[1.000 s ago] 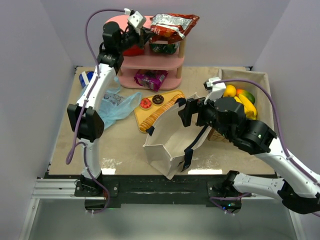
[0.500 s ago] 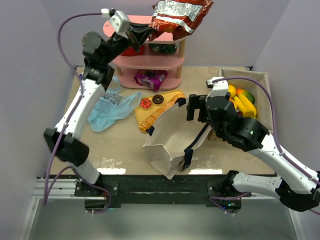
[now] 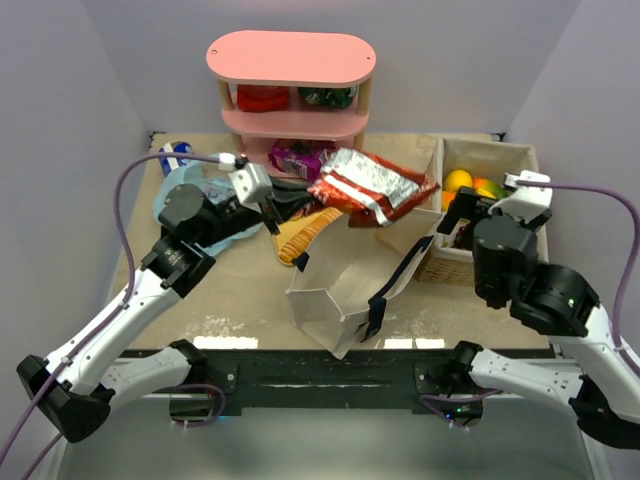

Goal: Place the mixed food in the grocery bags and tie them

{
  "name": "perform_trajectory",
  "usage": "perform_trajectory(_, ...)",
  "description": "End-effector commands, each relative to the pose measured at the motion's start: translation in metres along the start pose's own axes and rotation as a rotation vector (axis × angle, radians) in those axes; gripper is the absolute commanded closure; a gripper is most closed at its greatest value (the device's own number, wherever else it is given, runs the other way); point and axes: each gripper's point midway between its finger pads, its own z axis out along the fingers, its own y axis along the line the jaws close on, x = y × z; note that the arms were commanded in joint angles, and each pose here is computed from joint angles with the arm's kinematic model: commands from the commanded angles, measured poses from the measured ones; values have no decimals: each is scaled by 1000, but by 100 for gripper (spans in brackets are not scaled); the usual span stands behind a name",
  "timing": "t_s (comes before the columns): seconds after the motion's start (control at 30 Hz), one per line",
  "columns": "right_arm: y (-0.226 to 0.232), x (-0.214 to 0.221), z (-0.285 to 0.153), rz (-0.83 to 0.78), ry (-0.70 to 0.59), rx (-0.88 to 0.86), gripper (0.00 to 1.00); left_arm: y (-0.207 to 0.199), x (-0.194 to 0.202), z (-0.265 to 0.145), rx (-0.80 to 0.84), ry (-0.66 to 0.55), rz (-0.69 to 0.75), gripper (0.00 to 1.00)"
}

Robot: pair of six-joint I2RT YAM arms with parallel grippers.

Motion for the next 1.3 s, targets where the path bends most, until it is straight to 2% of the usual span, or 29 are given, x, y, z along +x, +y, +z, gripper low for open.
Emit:
perform_trajectory(0.0, -16, -14, -7, 182, -66, 12, 1, -32, 58, -1, 63, 166, -81, 100)
perform_trajectory(0.13, -1, 10, -8, 249, -31, -99, 1, -38, 89, -2, 57, 268, -71, 100)
perform_trajectory(0.2, 4, 23, -5, 230, -16, -108, 1, -32, 105, -10, 4, 331, -74, 100)
perform_trajectory(0.3, 4, 25, -4, 201, 5, -88, 1, -22, 111, -17, -62, 351, -59, 100)
perform_trajectory(0.37, 5, 26, -3, 183, 12, -82, 1, -24, 115, -18, -50, 364, -55, 100)
perform_trajectory(0.47, 4, 23, -3, 177, 4, -78, 1, -40, 130, -19, 54, 415, -64, 100)
perform_trajectory(0.5, 4, 23, -3, 175, 2, -79, 1, -49, 137, -20, 104, 444, -83, 97)
perform_trajectory(0.53, 5, 22, -3, 176, 1, -81, 1, -51, 140, -20, 122, 454, -80, 75)
perform_trajectory(0.57, 4, 21, -4, 177, -1, -82, 1, -53, 142, -21, 133, 460, -87, 61)
perform_trajectory(0.63, 4, 20, -4, 173, -2, -84, 1, -56, 137, -20, 154, 446, -83, 37)
perform_trajectory(0.67, 3, 19, -4, 173, -4, -83, 1, -56, 132, -19, 156, 430, -75, 29)
perform_trajectory(0.73, 4, 21, -3, 167, -2, -82, 1, -53, 114, -16, 150, 378, -41, 22)
perform_trajectory(0.93, 2, 21, -5, 167, 4, -94, 1, -24, 50, -10, 12, 271, 53, 12)
perform_trajectory(1.1, 3, 16, -9, 193, -4, -120, 1, 9, 32, -16, -161, 291, 91, 8)
perform_trajectory(1.13, 3, 12, -10, 197, -12, -129, 1, 19, 31, -19, -228, 298, 86, 8)
perform_trajectory(1.17, 4, 9, -10, 202, -15, -134, 1, 48, 29, -31, -407, 312, 97, 7)
perform_trajectory(1.23, 9, 5, -9, 204, -26, -142, 1, 86, 25, -50, -615, 304, 68, 2)
perform_trajectory(1.27, 11, 3, -8, 204, -31, -144, 1, 102, 20, -56, -677, 273, 54, 2)
